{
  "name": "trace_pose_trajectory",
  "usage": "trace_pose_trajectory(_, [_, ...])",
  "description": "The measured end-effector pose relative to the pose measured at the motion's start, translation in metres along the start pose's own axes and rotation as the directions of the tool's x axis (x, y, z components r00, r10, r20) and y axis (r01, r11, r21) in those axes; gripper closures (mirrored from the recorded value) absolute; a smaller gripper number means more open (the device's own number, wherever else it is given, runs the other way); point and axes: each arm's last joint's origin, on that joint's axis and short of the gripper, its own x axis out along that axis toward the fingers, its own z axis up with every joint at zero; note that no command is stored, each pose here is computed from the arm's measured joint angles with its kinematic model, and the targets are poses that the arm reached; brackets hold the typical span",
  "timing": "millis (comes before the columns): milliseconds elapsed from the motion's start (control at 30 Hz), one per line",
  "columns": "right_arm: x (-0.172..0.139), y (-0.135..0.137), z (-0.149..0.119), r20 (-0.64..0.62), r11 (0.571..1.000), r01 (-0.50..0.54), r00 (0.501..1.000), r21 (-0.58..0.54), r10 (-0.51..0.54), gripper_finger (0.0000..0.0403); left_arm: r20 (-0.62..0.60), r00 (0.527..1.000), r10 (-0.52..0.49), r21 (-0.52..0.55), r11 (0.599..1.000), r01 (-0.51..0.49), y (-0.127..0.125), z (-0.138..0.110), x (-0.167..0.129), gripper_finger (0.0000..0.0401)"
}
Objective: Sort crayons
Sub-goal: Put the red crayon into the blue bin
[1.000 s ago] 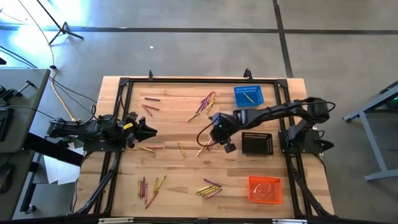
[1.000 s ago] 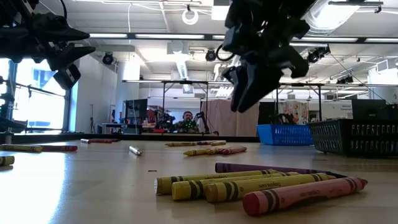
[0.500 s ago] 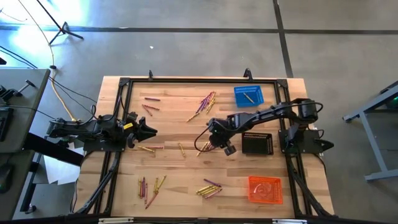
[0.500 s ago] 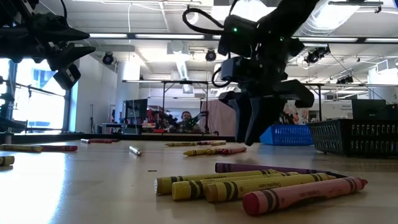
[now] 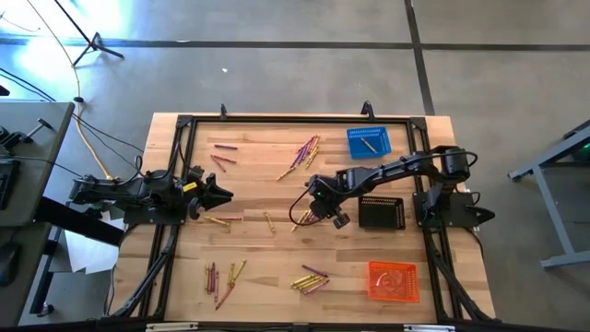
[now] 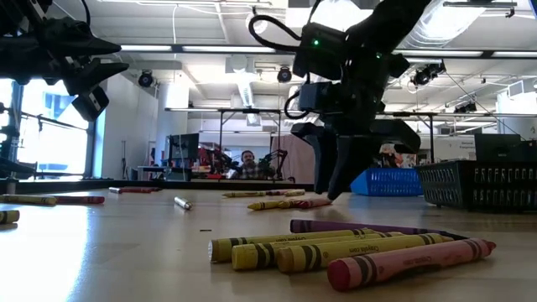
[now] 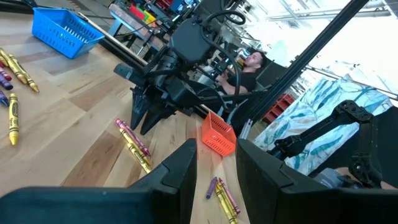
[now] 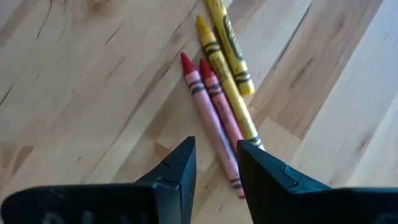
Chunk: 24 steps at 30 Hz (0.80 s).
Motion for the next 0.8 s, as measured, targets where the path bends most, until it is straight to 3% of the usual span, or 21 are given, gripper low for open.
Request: trace_pose_trajectory(800, [0.013, 0.001, -0.004, -0.032, 0.999, -0.034, 0.999, 0.010, 0.034, 0.0302, 0.000, 1.000, 0.000, 0.000, 1.000, 0.000, 0.000, 0.000, 0.000, 0.0302])
